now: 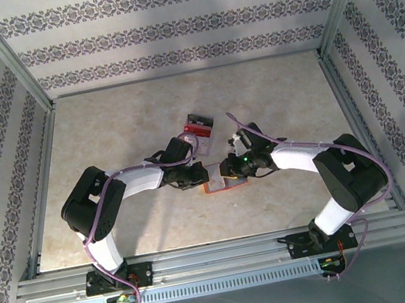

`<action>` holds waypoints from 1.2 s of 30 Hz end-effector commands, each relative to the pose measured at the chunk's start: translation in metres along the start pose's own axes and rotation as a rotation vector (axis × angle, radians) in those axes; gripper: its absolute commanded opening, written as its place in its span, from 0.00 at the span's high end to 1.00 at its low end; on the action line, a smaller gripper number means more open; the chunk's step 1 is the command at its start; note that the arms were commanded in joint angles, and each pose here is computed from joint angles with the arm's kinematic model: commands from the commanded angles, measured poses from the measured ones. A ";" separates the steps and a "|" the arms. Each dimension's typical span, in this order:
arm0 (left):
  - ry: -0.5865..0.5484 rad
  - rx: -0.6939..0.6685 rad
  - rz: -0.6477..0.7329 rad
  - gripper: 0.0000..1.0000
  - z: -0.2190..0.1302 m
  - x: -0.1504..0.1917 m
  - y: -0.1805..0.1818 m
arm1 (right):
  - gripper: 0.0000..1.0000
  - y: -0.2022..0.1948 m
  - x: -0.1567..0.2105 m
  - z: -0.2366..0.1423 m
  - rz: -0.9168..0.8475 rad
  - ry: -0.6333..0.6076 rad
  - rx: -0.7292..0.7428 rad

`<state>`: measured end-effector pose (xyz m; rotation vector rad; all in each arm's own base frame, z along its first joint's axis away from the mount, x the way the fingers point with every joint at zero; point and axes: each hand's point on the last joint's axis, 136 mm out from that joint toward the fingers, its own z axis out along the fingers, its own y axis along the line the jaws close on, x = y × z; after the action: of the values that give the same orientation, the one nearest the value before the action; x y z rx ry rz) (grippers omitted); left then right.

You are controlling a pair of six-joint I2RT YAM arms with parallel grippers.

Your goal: Take the credit cards out of the card holder

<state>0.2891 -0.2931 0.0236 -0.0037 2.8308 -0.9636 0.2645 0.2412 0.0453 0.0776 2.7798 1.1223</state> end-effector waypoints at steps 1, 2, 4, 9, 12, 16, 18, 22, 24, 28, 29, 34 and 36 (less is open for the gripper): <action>0.028 -0.080 -0.038 0.87 0.007 0.010 0.026 | 0.77 -0.007 0.005 0.004 -0.001 0.025 -0.012; 0.028 -0.081 -0.037 0.87 0.007 0.010 0.026 | 0.77 -0.007 0.006 0.004 -0.001 0.029 -0.013; 0.029 -0.082 -0.037 0.87 0.007 0.010 0.026 | 0.78 -0.010 0.007 0.005 0.004 0.037 -0.008; 0.030 -0.082 -0.038 0.87 0.007 0.010 0.026 | 0.77 -0.017 0.010 0.008 0.012 0.045 0.010; 0.031 -0.083 -0.038 0.87 0.007 0.011 0.027 | 0.78 -0.020 0.012 0.010 0.015 0.052 0.014; 0.031 -0.083 -0.038 0.87 0.007 0.011 0.026 | 0.79 -0.022 0.014 0.012 0.015 0.059 0.014; 0.032 -0.084 -0.039 0.87 0.007 0.011 0.027 | 0.80 -0.022 0.015 0.012 0.017 0.063 0.012; 0.032 -0.085 -0.039 0.87 0.007 0.011 0.027 | 0.81 -0.022 0.017 0.013 0.019 0.072 -0.002; 0.033 -0.084 -0.039 0.87 0.007 0.011 0.027 | 0.81 -0.020 0.018 0.013 0.018 0.076 -0.011; 0.032 -0.082 -0.038 0.87 0.007 0.011 0.027 | 0.82 -0.021 0.020 0.014 0.019 0.079 -0.012; 0.031 -0.083 -0.038 0.87 0.007 0.011 0.027 | 0.82 -0.021 0.020 0.015 0.021 0.080 -0.013; 0.034 -0.084 -0.039 0.87 0.007 0.011 0.027 | 0.83 -0.019 0.021 0.017 0.018 0.085 -0.021; 0.035 -0.085 -0.040 0.87 0.008 0.012 0.028 | 0.83 -0.018 0.021 0.018 0.017 0.087 -0.025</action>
<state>0.2891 -0.2930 0.0236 -0.0038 2.8312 -0.9634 0.2563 0.2411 0.0258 0.0609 2.8143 1.1640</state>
